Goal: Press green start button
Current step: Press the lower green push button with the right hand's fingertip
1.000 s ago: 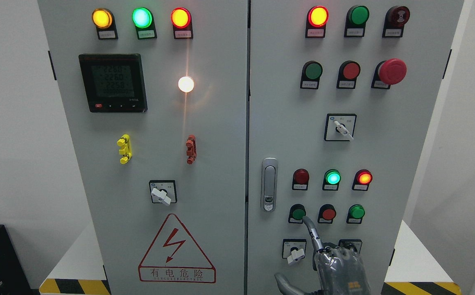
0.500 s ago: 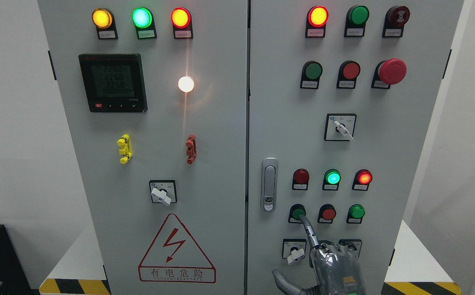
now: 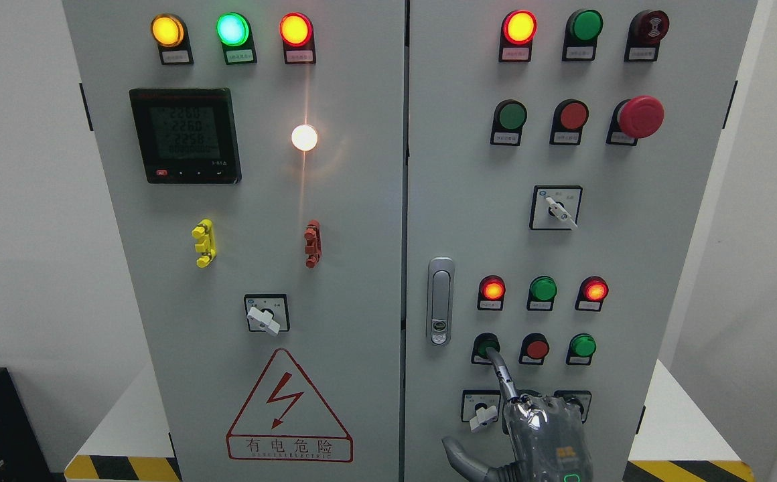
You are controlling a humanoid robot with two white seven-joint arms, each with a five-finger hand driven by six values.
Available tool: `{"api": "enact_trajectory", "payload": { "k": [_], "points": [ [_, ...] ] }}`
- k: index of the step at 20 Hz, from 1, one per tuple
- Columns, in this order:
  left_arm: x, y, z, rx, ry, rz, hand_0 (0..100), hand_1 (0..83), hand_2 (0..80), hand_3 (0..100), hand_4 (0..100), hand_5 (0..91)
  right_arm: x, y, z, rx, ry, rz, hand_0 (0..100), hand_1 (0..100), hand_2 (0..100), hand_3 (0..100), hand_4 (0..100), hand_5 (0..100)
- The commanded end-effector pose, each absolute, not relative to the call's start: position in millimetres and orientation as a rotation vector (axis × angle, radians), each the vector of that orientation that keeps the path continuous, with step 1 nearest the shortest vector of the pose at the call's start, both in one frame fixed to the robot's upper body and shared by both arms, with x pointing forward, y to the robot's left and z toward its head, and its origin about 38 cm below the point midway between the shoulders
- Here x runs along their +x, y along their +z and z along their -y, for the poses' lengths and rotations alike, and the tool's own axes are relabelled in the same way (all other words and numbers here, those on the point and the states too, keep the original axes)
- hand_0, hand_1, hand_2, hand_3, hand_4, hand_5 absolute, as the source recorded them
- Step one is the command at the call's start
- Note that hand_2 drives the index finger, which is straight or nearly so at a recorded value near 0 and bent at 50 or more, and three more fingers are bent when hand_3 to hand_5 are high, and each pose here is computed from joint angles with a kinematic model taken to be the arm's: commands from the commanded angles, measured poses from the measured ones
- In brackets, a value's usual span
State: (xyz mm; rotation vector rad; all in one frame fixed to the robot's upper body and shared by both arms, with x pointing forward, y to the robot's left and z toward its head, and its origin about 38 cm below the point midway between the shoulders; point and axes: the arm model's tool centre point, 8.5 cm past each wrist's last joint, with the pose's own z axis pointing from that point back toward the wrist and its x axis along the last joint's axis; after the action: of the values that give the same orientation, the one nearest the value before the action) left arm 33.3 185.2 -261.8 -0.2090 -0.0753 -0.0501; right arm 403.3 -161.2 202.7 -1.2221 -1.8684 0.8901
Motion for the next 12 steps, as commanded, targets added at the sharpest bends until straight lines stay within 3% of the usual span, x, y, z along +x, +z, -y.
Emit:
{"api": "enact_trajectory", "payload": {
  "k": [1,12],
  "points": [
    [42.8,-261.6,-183.6,-0.213,-0.052,0.103,12,55.6,0.0,0,0,0.0,407.4,198.3,160.1,-1.209,0.903,1.849,4,24,0,88,88,100],
    [42.8,-261.6,-183.6,-0.213,-0.052,0.103,12,55.6,0.0,0,0,0.0,407.3,198.7,160.3,-1.209,0.9,1.849,3,24,0,88,88,100]
  ]
}}
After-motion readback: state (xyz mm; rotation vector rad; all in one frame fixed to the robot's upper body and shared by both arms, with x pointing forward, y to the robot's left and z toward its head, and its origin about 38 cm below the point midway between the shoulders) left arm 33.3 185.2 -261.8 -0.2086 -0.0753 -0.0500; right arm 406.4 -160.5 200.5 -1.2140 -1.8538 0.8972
